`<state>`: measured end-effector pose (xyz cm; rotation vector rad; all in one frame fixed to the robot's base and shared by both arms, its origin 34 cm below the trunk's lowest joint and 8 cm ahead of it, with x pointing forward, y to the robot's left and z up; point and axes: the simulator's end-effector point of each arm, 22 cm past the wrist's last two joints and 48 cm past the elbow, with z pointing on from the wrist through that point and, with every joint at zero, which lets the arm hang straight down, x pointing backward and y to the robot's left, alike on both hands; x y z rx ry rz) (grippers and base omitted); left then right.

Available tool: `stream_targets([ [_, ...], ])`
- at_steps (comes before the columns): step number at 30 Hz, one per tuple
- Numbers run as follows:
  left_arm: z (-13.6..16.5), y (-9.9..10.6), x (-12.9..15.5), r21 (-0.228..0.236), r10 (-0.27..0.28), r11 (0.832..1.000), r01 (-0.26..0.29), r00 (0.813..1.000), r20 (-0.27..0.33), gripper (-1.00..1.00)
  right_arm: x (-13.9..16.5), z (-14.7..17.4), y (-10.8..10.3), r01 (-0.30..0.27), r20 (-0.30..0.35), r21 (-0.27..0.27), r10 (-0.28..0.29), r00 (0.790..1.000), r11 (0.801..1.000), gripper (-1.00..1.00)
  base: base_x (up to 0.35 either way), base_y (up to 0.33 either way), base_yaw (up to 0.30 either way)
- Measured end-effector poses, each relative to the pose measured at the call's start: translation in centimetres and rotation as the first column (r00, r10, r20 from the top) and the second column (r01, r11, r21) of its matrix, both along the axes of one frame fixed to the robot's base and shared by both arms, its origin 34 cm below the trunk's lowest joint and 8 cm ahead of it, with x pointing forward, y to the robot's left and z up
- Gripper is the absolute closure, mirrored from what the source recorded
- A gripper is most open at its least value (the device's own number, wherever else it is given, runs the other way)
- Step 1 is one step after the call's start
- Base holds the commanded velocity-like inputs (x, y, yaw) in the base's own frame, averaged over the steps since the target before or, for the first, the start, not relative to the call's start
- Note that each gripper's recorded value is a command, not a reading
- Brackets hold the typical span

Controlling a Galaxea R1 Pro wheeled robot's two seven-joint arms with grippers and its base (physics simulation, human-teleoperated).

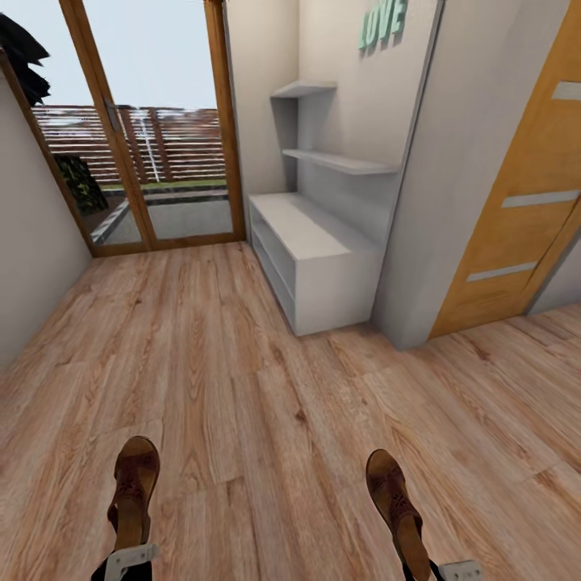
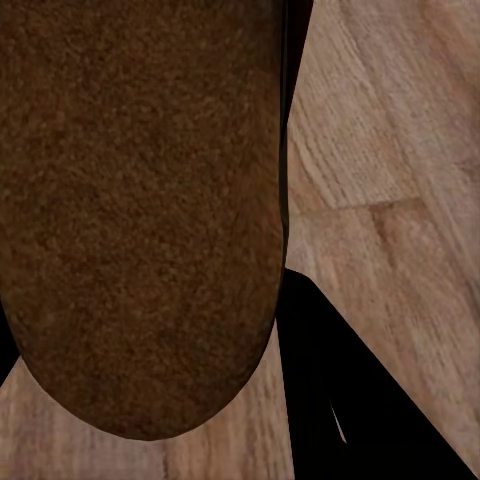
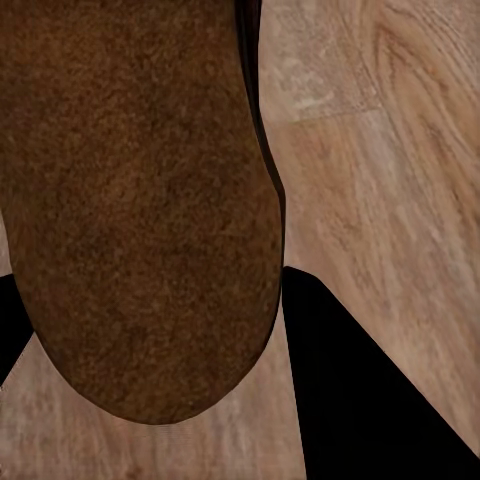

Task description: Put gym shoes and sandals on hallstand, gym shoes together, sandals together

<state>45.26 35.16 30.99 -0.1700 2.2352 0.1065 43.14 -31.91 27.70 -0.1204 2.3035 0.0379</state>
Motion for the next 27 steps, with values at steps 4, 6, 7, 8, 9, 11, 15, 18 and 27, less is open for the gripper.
stream_targets([
  [4,0.2,0.2,0.1,0.002,0.003,1.000,-0.003,1.000,0.005,1.00,0.1,0.1,0.0,0.002,0.005,0.001,-0.002,1.000,1.000,1.00,0.020,0.064,0.050],
  [6,0.2,0.2,0.1,0.002,0.004,1.000,-0.004,1.000,0.006,1.00,0.2,0.2,0.0,0.001,0.006,0.001,-0.001,1.000,1.000,1.00,0.058,0.194,0.020],
  [7,0.2,0.3,0.2,0.003,0.004,1.000,-0.004,1.000,0.006,1.00,0.2,0.2,0.0,0.001,0.006,0.001,-0.001,1.000,1.000,1.00,0.070,0.232,0.012],
  [8,0.3,0.3,0.2,0.003,0.004,1.000,-0.004,1.000,0.007,1.00,0.2,0.2,0.0,0.001,0.006,0.001,-0.001,1.000,1.000,1.00,0.077,0.256,0.008],
  [9,0.3,0.3,0.2,0.003,0.004,1.000,-0.004,1.000,0.007,1.00,0.2,0.2,0.1,0.001,0.006,0.001,-0.001,1.000,1.000,1.00,0.079,0.264,0.006],
  [11,0.3,0.3,0.2,0.004,0.004,1.000,-0.004,1.000,0.007,1.00,0.2,0.2,0.1,0.001,0.006,0.002,-0.001,1.000,1.000,1.00,0.082,0.276,0.019],
  [15,0.3,0.2,0.2,0.001,0.003,1.000,-0.003,1.000,0.007,1.00,0.2,0.2,0.5,0.000,0.006,0.007,-0.001,1.000,1.000,1.00,0.089,0.291,0.162],
  [18,0.2,0.0,0.2,-0.001,0.002,1.000,-0.002,1.000,0.007,1.00,0.3,0.1,1.4,0.000,0.008,0.018,0.000,1.000,1.000,1.00,0.094,0.296,0.242],
  [27,0.1,-0.2,0.1,-0.005,0.003,1.000,-0.003,1.000,0.005,1.00,0.3,0.1,1.8,0.000,0.008,0.023,-0.001,1.000,1.000,1.00,0.096,0.297,0.108],
])
